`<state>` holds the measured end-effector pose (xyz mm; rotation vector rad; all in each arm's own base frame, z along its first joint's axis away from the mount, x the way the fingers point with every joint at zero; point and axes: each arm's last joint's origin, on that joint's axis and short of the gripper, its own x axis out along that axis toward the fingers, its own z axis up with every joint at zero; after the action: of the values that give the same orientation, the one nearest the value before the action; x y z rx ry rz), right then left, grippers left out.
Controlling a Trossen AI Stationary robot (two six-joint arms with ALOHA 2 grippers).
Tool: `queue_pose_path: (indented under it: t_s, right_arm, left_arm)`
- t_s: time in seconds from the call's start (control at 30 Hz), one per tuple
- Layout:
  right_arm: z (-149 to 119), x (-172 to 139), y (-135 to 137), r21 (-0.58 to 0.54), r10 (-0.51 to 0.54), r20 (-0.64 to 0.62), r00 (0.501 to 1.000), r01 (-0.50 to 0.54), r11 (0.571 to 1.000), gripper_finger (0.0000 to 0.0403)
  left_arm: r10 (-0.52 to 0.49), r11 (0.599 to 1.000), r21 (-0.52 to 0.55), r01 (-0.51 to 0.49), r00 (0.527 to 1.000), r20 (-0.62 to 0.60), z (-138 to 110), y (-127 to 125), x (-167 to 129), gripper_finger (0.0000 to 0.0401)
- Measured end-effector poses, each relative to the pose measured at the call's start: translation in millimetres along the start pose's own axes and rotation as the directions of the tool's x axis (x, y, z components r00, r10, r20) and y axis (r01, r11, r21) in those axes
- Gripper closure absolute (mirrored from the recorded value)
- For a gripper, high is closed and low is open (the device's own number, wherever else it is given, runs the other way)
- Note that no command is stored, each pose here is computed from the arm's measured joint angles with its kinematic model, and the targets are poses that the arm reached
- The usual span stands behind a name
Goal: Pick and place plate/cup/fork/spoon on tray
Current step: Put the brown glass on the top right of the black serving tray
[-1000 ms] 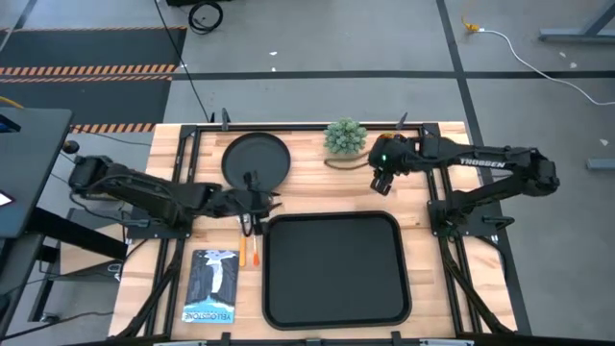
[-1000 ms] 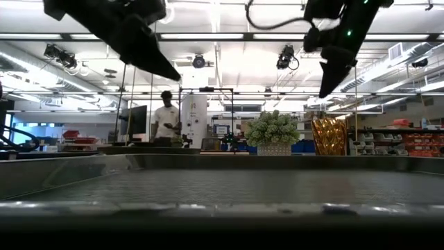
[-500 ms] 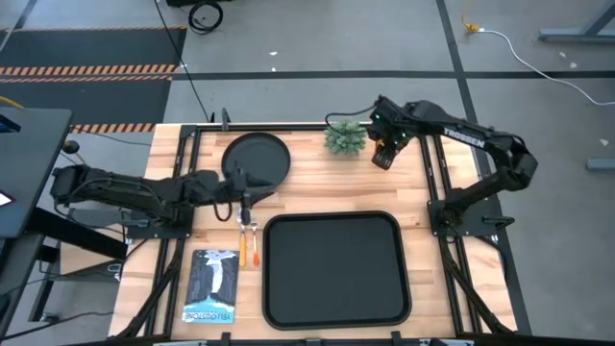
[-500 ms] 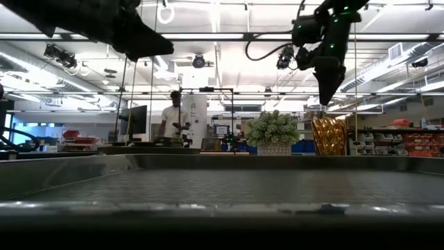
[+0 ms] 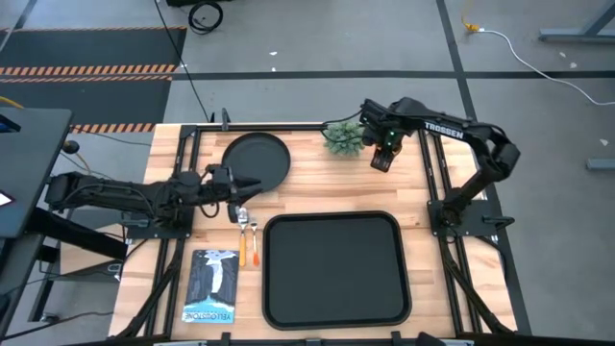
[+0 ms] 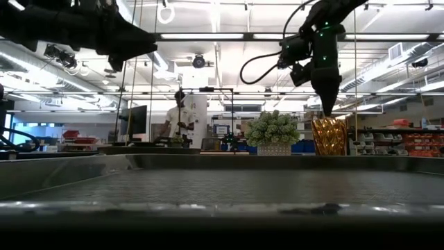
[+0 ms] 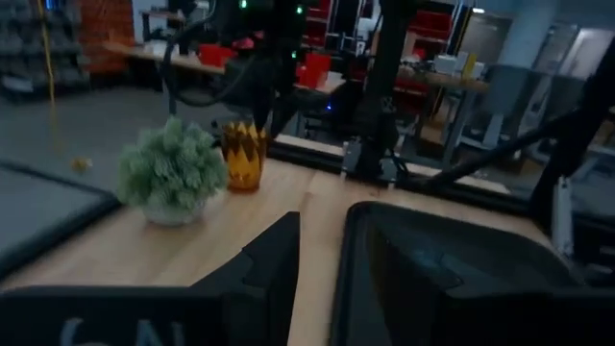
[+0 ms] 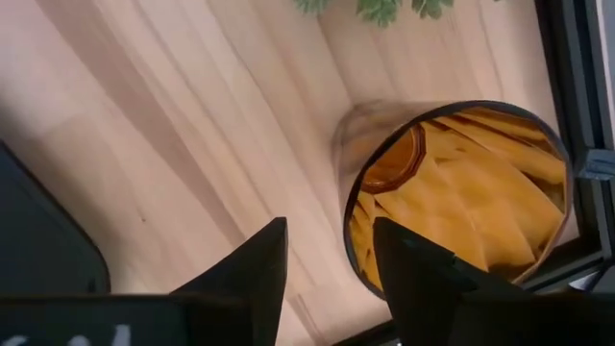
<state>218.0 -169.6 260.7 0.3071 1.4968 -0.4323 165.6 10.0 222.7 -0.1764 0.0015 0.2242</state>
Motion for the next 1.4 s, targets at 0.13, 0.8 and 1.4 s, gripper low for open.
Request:
queue_pose_path:
  t_s: [0.13,0.8,1.4]
  right_arm:
    - [3,4,-1,-0.006,-0.002,-0.006,1.0,0.002,1.0,0.0254]
    - [12,18,-10,-0.019,-0.014,0.003,1.0,0.014,1.0,0.0345]
    - [8,17,-10,-0.033,-0.042,-0.046,0.998,0.04,0.999,0.0389]
  left_arm:
    - [-0.01,1.0,-0.027,0.01,1.0,-0.025,-4,-2,1,0.0271]
    - [-0.024,0.999,-0.032,0.023,0.999,-0.034,-5,-4,0,0.0271]
    - [-0.024,0.999,-0.031,0.022,0.999,-0.036,-5,-4,0,0.0271]
